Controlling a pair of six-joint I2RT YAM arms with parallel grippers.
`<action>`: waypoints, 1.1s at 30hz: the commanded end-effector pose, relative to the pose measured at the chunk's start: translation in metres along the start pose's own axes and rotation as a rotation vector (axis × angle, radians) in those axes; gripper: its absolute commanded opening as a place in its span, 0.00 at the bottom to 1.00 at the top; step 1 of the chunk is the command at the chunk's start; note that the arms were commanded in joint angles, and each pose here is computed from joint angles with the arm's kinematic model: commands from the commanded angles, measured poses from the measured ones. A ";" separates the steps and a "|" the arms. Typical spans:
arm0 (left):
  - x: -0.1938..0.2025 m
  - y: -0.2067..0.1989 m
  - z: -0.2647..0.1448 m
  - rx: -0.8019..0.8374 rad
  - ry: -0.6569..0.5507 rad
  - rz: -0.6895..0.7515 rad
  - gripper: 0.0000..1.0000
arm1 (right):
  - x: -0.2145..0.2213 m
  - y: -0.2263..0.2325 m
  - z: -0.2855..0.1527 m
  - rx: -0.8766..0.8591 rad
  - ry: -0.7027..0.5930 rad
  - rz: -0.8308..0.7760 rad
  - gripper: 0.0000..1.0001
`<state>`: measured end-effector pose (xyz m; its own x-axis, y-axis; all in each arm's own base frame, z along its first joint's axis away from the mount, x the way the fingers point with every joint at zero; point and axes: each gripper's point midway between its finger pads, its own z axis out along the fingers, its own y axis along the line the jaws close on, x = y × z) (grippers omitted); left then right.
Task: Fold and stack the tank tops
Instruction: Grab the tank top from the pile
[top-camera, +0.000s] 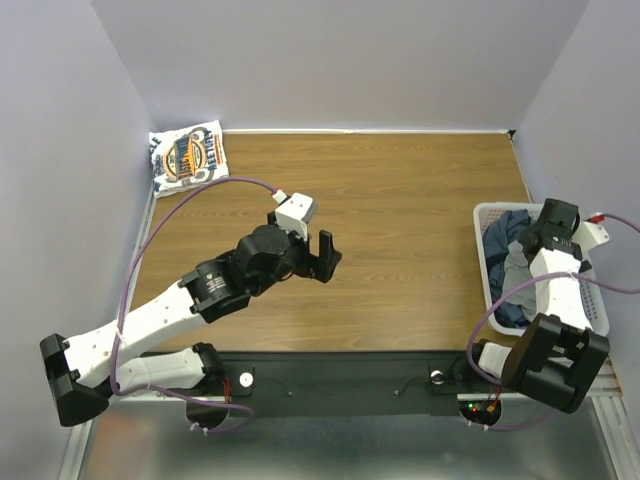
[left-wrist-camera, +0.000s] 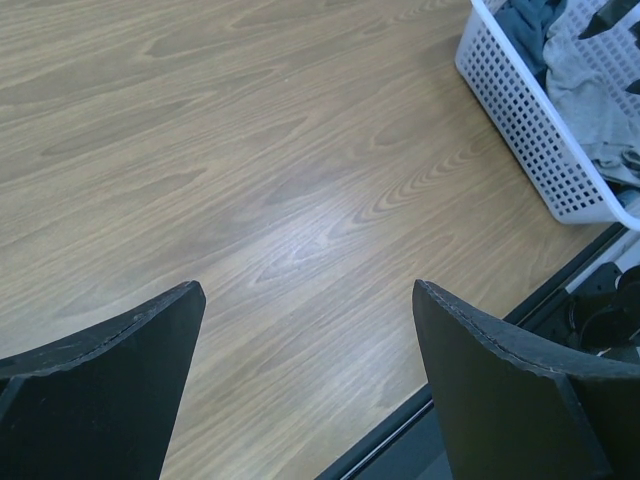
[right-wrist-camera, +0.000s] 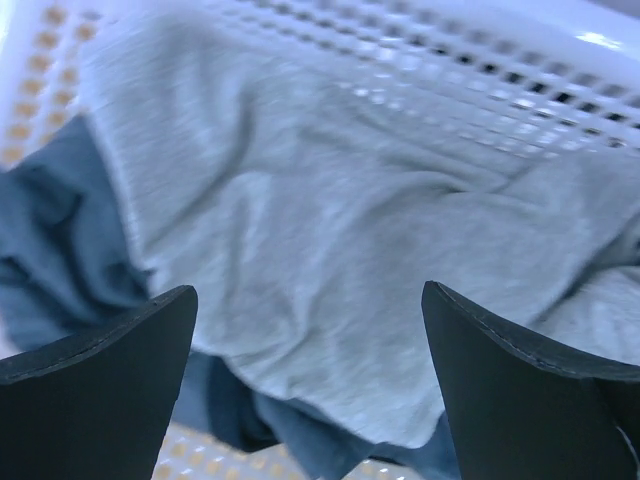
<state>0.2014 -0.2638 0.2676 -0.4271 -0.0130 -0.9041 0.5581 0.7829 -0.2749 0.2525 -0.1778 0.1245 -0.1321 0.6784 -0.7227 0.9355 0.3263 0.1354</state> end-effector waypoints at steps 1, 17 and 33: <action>0.008 -0.002 0.008 0.042 0.030 0.023 0.97 | -0.007 -0.012 0.005 0.021 -0.038 0.063 0.99; 0.008 0.007 0.011 0.046 0.024 -0.006 0.97 | 0.009 -0.003 0.031 0.003 0.023 0.120 0.51; -0.014 0.015 0.001 0.012 -0.029 -0.025 0.97 | -0.099 0.065 -0.074 -0.399 -0.132 0.156 0.00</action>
<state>0.2131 -0.2586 0.2420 -0.4802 0.0230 -0.8768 0.5555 0.7816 -0.2837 0.2694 -0.1773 0.1397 -0.0537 0.7270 -0.6846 0.8918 0.3433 0.2946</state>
